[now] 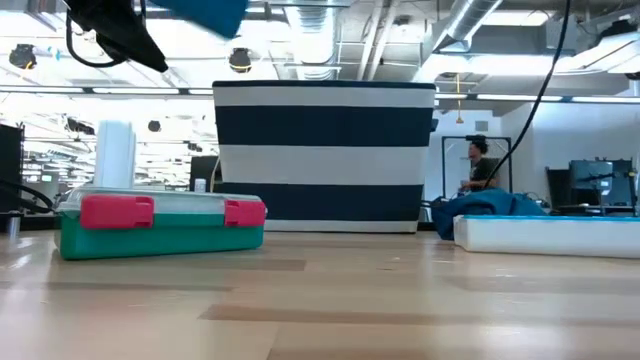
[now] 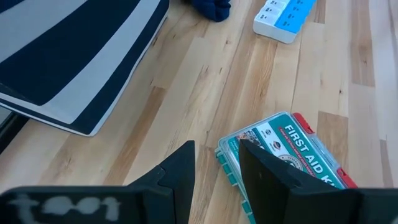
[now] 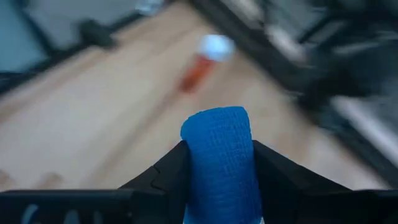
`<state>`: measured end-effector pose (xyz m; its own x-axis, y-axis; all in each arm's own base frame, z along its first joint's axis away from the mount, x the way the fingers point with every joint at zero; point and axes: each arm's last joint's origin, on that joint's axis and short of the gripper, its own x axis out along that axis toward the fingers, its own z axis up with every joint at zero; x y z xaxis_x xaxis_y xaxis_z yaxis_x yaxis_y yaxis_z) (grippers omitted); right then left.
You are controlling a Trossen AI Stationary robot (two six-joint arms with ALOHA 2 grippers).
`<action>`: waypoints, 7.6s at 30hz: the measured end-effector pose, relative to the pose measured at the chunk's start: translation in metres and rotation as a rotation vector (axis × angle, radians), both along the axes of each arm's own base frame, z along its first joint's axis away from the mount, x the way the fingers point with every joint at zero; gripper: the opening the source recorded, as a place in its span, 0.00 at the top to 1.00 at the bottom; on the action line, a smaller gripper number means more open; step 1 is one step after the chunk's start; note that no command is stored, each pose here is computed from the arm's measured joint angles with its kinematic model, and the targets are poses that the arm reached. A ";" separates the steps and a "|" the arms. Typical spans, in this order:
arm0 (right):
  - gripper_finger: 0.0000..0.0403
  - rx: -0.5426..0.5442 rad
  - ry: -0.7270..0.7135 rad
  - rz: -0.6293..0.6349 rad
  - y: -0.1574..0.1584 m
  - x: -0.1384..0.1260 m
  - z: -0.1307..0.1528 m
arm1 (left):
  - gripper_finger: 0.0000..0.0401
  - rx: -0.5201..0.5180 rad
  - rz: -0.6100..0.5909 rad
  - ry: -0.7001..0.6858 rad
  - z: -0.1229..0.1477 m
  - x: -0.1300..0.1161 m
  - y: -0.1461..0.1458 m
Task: Pick & place medical supplies in basket/bin
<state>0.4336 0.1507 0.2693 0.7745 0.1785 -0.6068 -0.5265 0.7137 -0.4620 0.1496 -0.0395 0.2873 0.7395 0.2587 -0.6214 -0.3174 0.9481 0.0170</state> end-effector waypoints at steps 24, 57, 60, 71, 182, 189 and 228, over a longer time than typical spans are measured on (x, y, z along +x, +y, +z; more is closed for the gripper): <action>0.63 0.231 -0.214 -1.294 -0.308 -0.052 0.066 | 0.72 -0.001 0.000 -0.002 0.000 0.000 0.000; 0.44 0.509 -0.279 -1.137 -0.321 -0.036 0.112 | 0.72 -0.040 0.019 -0.009 0.000 0.000 -0.001; 0.44 0.528 -0.346 -1.080 -0.303 -0.041 0.139 | 0.72 -0.044 0.015 0.001 -0.002 0.002 -0.002; 0.44 0.521 -0.371 -0.885 -0.235 -0.046 0.171 | 0.72 -0.262 0.012 0.109 -0.030 0.041 -0.027; 0.44 0.394 -0.135 -0.881 -0.192 -0.047 0.148 | 0.83 0.001 0.268 0.708 -0.132 0.165 -0.128; 0.44 0.356 -0.038 -0.867 -0.178 -0.051 0.140 | 0.98 0.047 0.132 0.719 -0.118 0.170 -0.132; 0.44 0.202 0.286 -1.158 -0.045 -0.111 0.081 | 1.00 -0.093 0.190 0.138 0.084 0.193 0.219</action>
<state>0.3229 0.1056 0.3504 0.3803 -0.4206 -0.8237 0.4070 0.8759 -0.2593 0.3422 0.1795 0.3710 0.5901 0.3219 -0.7404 -0.4904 0.8714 -0.0120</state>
